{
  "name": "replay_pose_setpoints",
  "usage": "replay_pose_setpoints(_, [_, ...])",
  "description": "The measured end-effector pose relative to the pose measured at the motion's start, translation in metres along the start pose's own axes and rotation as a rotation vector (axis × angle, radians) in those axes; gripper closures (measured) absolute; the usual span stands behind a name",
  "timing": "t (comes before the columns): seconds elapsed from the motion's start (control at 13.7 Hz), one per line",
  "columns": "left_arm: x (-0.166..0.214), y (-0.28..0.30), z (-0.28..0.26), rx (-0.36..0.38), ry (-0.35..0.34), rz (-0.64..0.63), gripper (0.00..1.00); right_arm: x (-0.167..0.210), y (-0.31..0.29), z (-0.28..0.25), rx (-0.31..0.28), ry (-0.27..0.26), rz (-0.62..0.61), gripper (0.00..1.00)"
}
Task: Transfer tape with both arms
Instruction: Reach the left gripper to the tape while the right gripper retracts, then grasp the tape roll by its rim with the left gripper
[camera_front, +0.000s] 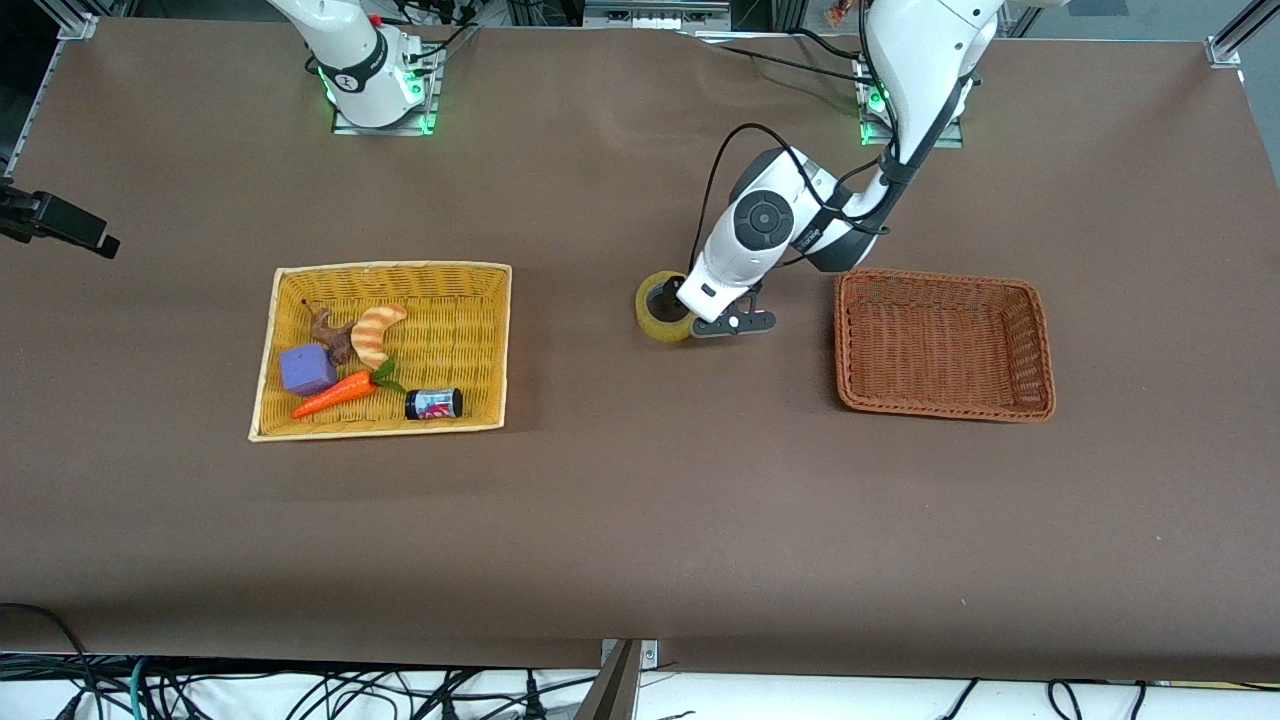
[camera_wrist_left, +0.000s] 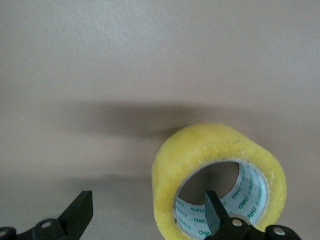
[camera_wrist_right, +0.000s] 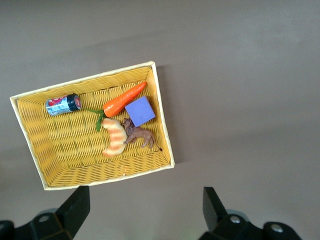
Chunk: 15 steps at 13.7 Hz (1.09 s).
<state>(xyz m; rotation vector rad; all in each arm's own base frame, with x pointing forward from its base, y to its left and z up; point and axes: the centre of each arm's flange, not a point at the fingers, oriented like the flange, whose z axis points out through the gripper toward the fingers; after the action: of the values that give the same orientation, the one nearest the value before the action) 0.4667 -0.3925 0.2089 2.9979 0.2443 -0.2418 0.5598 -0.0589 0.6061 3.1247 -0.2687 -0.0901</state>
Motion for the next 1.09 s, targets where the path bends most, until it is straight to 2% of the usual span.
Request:
replay_pose_setpoints(0.15, [0.001,0.000,0.004,-0.006,0.006,-0.001,0.04,0.000,-0.007,0.005,0.000,-0.003,-0.016,0.00])
replay_pose_setpoints(0.22, [-0.001,0.002,0.007,-0.007,0.006,0.002,0.10,0.002,-0.011,0.006,-0.001,0.000,-0.023,0.00])
replay_pose_setpoints(0.44, [-0.010,0.009,0.015,-0.003,0.000,0.009,0.11,0.009,-0.018,0.006,-0.002,0.011,-0.047,0.00])
replay_pose_setpoints(0.51, [-0.012,0.011,0.016,-0.001,-0.002,0.011,0.16,0.011,-0.019,0.007,-0.002,0.012,-0.074,0.00])
replay_pose_setpoints(0.58, [-0.012,0.012,0.016,-0.005,0.002,0.011,0.16,0.013,-0.019,0.007,-0.003,0.012,-0.099,0.00])
replay_pose_setpoints(0.73, [-0.010,0.013,0.015,-0.022,0.022,0.014,0.38,0.015,-0.020,0.009,-0.003,0.010,-0.117,0.00])
replay_pose_setpoints(0.95, [-0.010,0.012,0.020,-0.006,0.029,0.037,0.70,0.015,-0.020,0.009,-0.003,0.010,-0.118,0.00])
replay_pose_setpoints(1.02, [-0.009,0.011,0.019,-0.005,0.031,0.037,0.78,0.015,-0.020,0.009,-0.003,0.010,-0.118,0.00])
replay_pose_setpoints(1.09, [-0.009,0.011,0.019,-0.005,0.031,0.037,0.78,0.015,-0.020,0.009,-0.003,0.010,-0.118,0.00])
